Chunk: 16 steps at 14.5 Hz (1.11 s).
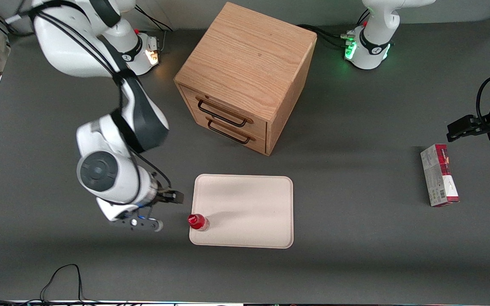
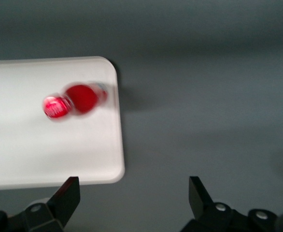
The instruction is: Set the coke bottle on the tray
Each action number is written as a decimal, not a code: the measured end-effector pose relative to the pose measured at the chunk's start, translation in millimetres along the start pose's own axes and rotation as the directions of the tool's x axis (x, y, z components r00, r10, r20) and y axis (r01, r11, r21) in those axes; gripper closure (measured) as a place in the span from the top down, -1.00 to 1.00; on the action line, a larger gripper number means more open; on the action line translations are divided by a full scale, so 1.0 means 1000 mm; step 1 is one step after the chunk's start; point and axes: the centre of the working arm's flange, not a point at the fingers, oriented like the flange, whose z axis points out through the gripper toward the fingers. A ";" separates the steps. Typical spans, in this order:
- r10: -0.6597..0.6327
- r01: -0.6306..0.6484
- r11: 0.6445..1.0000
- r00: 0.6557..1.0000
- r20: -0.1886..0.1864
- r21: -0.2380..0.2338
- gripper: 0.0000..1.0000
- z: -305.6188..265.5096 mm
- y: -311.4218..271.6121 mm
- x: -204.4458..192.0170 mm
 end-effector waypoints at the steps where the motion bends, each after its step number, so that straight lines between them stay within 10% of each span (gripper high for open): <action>1: -0.042 0.042 0.999 0.999 0.012 0.004 1.00 -0.016 0.025 -0.013; 9: -0.201 0.200 0.979 0.980 0.015 0.049 1.00 -0.101 0.177 -0.133; 16: -0.216 0.217 0.975 0.976 -0.012 0.057 1.00 -0.131 0.188 -0.182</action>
